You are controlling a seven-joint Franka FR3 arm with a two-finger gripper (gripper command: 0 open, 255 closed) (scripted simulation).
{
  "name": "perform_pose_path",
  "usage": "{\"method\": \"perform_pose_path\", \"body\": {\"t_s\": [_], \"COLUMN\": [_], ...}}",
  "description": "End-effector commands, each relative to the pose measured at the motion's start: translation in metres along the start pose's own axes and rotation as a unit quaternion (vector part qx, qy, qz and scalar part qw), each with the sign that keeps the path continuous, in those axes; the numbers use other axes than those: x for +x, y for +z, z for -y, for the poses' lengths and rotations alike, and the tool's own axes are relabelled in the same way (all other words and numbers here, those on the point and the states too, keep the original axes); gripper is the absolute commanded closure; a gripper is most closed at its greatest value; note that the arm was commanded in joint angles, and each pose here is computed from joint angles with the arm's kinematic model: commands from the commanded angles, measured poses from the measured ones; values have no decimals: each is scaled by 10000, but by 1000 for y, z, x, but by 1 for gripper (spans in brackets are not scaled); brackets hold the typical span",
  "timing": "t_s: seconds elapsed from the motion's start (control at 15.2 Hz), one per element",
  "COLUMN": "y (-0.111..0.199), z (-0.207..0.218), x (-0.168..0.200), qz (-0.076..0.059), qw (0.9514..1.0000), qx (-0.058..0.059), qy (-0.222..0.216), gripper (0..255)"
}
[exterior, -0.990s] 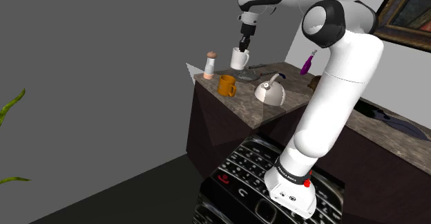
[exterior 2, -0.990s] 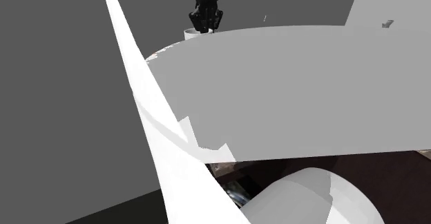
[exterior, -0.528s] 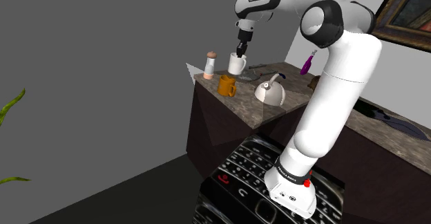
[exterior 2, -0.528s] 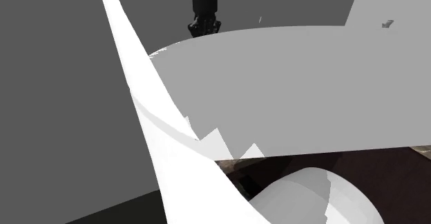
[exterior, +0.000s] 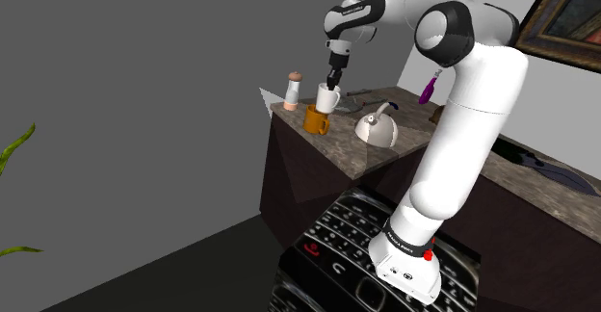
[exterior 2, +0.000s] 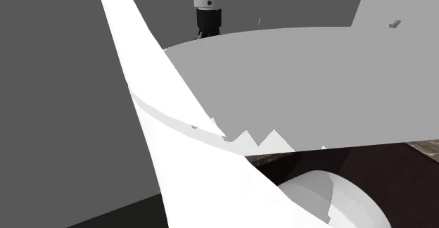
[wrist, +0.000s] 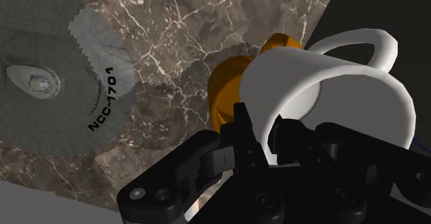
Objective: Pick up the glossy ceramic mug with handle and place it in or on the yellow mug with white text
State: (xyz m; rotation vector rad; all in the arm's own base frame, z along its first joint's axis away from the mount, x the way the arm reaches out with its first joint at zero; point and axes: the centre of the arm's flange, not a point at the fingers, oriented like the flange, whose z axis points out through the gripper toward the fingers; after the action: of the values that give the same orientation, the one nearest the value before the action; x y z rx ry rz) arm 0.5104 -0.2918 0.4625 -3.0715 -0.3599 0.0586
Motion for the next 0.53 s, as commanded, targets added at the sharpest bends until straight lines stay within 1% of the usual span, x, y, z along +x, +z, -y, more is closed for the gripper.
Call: {"method": "perform_pose_path", "body": {"t_s": [0.0, 0.46], "y": [11, 14], "z": [0, 0], "x": [0, 0], "qz": [-2, -2], "qw": [10000, 10000], "qx": [-1, -1], "qy": [0, 0], "gripper": [255, 255]}}
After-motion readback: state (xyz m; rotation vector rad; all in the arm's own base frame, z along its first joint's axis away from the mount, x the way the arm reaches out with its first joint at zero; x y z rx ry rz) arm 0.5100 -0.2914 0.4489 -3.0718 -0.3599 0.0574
